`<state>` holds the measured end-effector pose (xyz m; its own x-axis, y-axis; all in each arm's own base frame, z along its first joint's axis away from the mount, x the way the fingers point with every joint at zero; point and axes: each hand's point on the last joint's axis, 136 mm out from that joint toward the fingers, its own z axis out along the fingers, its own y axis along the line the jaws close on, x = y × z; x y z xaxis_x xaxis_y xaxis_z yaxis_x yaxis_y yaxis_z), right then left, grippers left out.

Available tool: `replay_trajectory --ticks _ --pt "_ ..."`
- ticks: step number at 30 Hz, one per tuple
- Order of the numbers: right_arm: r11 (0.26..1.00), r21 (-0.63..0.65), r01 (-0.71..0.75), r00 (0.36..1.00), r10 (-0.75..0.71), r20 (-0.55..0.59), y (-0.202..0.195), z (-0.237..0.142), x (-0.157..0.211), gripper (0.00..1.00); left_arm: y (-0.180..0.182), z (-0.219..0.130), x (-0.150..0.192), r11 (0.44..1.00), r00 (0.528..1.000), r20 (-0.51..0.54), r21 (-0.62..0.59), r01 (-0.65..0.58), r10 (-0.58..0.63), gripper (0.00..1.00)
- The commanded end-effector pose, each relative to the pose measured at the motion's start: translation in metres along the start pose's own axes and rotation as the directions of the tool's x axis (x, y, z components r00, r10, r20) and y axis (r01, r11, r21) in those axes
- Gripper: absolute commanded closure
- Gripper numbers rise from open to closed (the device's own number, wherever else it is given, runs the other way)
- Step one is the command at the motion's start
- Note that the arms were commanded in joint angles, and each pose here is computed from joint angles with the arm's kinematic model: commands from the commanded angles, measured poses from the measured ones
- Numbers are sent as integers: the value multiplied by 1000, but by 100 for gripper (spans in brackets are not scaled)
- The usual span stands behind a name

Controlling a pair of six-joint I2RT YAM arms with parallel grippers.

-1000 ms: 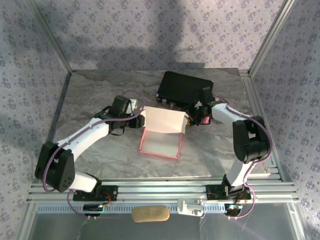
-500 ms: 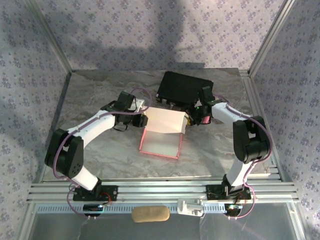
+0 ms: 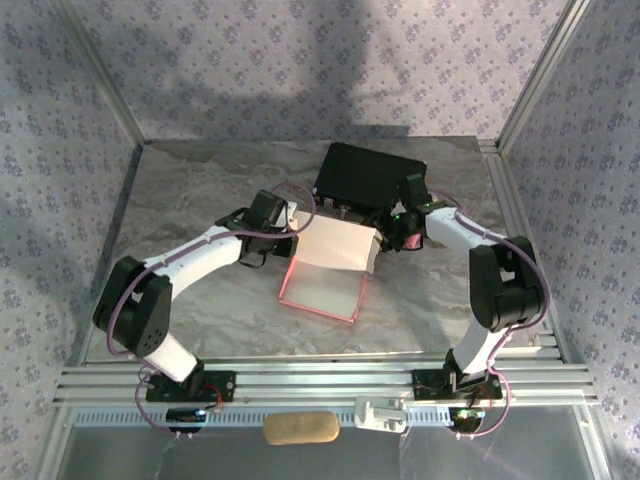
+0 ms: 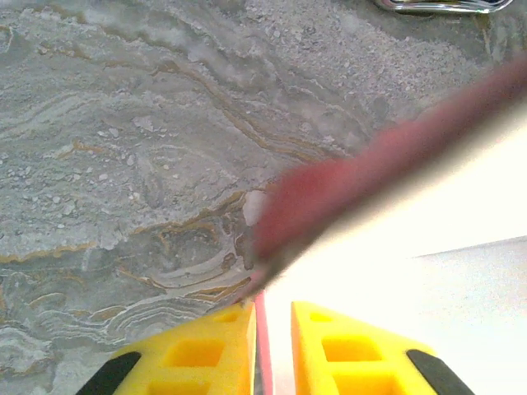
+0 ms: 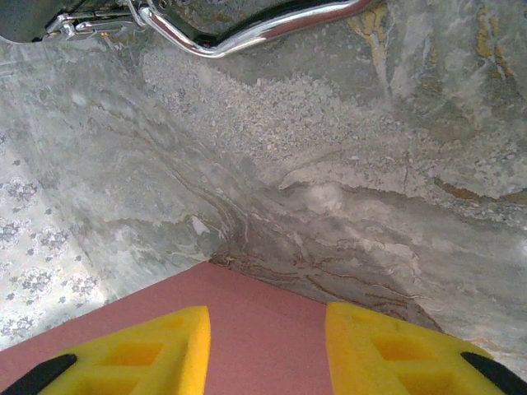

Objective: Fold the paper box

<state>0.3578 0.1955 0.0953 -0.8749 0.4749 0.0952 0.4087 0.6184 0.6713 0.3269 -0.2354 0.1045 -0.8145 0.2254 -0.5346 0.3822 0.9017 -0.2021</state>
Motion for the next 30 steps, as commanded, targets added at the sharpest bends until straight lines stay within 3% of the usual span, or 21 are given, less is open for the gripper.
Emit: replay_trajectory --ticks 1,4,6,11,19,24,30 --pt "1000 3 -5 1000 4 12 -2 -4 4 58 -1 6 2 999 999 23 -38 27 -26 83" --pt "1000 10 0 1000 0 13 -3 -5 3 58 -1 4 3 999 999 28 -40 19 -18 79" --pt "1000 14 3 1000 -3 14 -4 -6 2 58 2 -4 2 999 999 40 -39 8 -7 61" --pt "1000 5 20 1000 -20 17 0 -11 -2 58 3 -29 -4 995 992 122 96 -40 28 45" --pt "1000 -2 26 1000 -26 14 3 -11 -4 58 -16 -41 -8 940 926 347 240 -242 150 45" --pt "1000 0 23 1000 -23 17 3 -11 -5 59 -16 -30 -5 934 922 354 252 -254 156 49" --pt "1000 -1 27 1000 -27 15 4 -11 -4 59 -13 -16 -7 945 938 317 243 -221 138 66"
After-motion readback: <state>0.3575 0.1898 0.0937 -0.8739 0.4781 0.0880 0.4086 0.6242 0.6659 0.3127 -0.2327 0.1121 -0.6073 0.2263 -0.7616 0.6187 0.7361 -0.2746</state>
